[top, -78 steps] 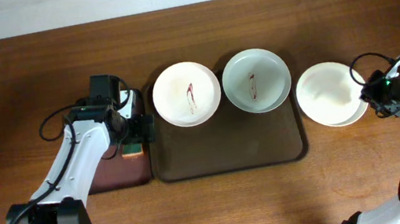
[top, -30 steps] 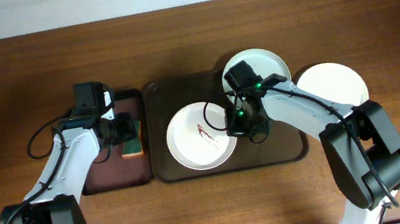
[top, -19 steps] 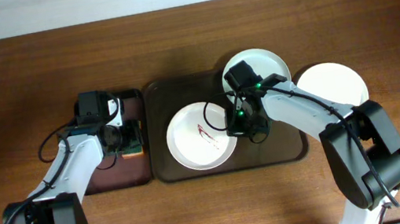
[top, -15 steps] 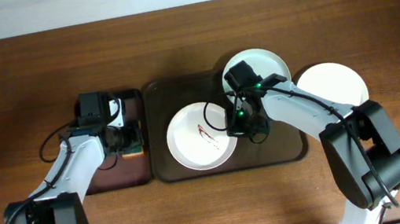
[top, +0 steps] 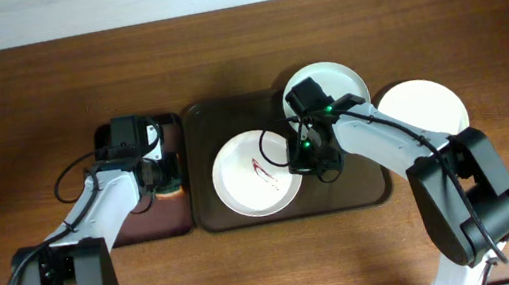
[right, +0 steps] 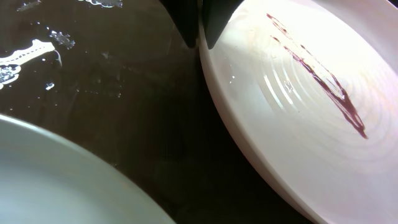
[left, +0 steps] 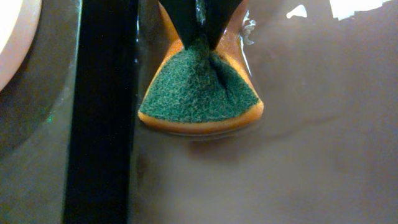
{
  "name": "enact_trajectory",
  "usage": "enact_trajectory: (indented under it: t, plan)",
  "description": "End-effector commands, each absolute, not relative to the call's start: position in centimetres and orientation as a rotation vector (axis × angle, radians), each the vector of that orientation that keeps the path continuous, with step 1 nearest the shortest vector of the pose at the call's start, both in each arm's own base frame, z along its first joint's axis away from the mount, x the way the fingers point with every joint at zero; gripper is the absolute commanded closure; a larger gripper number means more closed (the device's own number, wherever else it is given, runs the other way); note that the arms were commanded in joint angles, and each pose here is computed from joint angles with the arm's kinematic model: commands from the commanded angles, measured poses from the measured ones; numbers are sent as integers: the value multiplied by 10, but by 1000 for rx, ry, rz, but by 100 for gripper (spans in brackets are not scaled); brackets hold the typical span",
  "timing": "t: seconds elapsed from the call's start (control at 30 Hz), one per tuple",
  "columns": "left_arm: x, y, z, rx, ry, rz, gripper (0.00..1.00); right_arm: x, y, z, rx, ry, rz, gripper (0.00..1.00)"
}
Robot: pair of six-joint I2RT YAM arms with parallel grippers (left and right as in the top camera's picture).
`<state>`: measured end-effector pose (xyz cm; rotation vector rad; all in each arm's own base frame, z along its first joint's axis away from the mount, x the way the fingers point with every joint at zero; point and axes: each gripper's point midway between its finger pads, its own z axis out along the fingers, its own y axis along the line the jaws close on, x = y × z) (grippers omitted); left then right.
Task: Clean dirty plates on tray and stack at the side
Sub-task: 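Pick up the sponge with the left gripper and bring it over the plate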
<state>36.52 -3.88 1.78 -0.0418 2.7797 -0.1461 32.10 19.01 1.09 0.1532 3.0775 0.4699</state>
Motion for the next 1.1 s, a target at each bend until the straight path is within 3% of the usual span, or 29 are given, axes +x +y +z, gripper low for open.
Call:
enact_trajectory:
  t: [0.0, 0.13, 0.5, 0.97, 1.07]
  plan:
    - [368, -37, 41, -34, 2728, -131, 100, 324, 188, 18, 133, 3052, 448, 96]
    - [375, -37, 120, -23, 2504, -146, 100, 325, 188, 18, 134, 3052, 448, 96]
    - [376, -35, 243, -12, 2102, -157, 100, 325, 188, 18, 134, 3051, 448, 96]
    - [373, -35, 257, -11, 2060, -159, 100, 325, 188, 18, 134, 3051, 448, 96]
    - [370, -35, 234, -14, 2147, -155, 100, 325, 188, 18, 133, 3051, 448, 96]
